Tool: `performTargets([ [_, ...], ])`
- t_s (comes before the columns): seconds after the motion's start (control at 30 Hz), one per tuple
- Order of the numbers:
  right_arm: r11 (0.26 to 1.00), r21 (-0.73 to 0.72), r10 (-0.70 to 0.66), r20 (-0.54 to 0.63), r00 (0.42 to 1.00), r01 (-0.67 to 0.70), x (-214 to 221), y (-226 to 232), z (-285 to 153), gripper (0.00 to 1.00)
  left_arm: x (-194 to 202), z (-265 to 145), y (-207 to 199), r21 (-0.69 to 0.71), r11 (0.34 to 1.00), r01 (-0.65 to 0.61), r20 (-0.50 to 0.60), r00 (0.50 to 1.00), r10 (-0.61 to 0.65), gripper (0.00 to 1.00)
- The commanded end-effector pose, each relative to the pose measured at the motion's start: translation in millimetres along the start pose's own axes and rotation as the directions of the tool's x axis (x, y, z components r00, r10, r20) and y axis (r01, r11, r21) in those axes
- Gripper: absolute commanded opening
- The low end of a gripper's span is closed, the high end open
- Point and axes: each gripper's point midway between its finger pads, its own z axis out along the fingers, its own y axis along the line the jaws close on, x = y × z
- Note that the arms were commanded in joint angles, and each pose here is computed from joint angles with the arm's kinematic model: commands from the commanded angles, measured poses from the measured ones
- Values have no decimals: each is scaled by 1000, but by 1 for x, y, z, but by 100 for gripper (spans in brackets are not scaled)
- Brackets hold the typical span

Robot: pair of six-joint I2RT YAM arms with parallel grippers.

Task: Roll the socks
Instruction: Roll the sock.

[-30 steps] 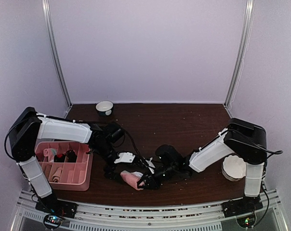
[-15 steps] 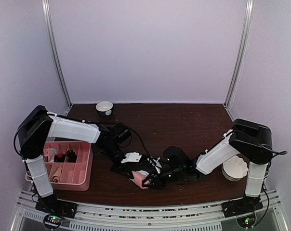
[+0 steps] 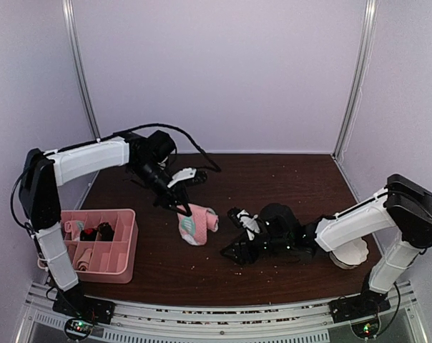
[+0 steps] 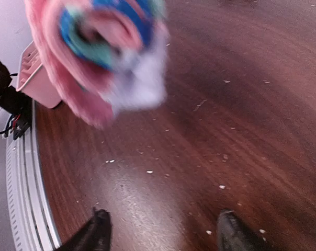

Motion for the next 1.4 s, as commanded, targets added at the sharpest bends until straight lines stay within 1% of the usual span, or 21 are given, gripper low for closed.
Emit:
performTargets([
  [0.0, 970, 235, -71, 27, 997, 63, -25, -36, -34, 100, -16, -48, -41, 66, 997, 46, 32, 998, -48, 0],
  [0.13, 932, 351, -143, 132, 981, 89, -76, -40, -75, 100, -23, -67, -53, 48, 998, 34, 35, 999, -36, 0],
  [0.17, 917, 392, -154, 167, 974, 78, -89, -42, -87, 100, -26, -73, -55, 42, 999, 31, 36, 999, -33, 0],
  [0.23, 899, 439, -143, 299, 943, -3, -115, -44, -115, 100, -35, -85, -60, 29, 999, 17, 42, 999, -18, 0],
  [0.27, 906, 420, -116, 377, 919, -58, -126, -40, -127, 100, -40, -91, -62, 19, 1000, 12, 47, 999, -13, 0],
  [0.33, 924, 325, -3, 533, 846, -201, -136, -36, -146, 100, -50, -104, -65, -9, 1000, -8, 60, 998, 8, 0],
  [0.37, 952, 239, 19, 572, 820, -189, -141, -25, -150, 100, -52, -108, -68, -17, 1000, -11, 62, 998, 12, 0],
  [0.4, 978, 168, 1, 596, 803, -125, -151, -9, -154, 100, -54, -112, -69, -27, 1000, -12, 63, 998, 13, 0],
  [0.43, 988, 137, -27, 592, 806, -67, -159, 6, -155, 100, -55, -115, -71, -27, 1000, -10, 62, 998, 11, 0],
  [0.5, 988, 153, -112, 549, 828, 32, -168, 30, -149, 100, -55, -118, -76, -20, 1000, -2, 57, 998, 3, 0],
  [0.57, 981, 163, -173, 522, 835, 101, -175, 57, -143, 100, -54, -119, -78, -18, 1000, 13, 54, 998, -12, 0],
  [0.73, 977, 99, -214, 513, 831, 190, -191, 112, -124, 100, -51, -117, -83, -16, 999, 31, 54, 998, -30, 0],
  [0.83, 974, 68, -220, 532, 818, 218, -205, 138, -115, 100, -47, -113, -84, -15, 999, 41, 47, 998, -40, 0],
  [0.87, 973, 56, -219, 523, 824, 222, -207, 144, -109, 100, -46, -111, -85, -12, 999, 43, 48, 998, -42, 0],
  [1.03, 968, 100, -249, 428, 869, 229, -200, 144, -72, 100, -44, -108, -91, 11, 999, 47, 56, 997, -47, 0],
  [1.23, 968, 94, -252, 370, 894, 234, -188, 142, -50, 100, -45, -108, -97, 34, 999, 39, 64, 997, -42, 0],
  [1.27, 968, 93, -252, 357, 899, 234, -185, 141, -46, 99, -45, -109, -98, 36, 999, 38, 65, 997, -40, 0],
  [1.37, 970, 86, -243, 339, 909, 228, -179, 139, -41, 92, -48, -112, -103, 47, 998, 28, 74, 997, -31, 0],
])
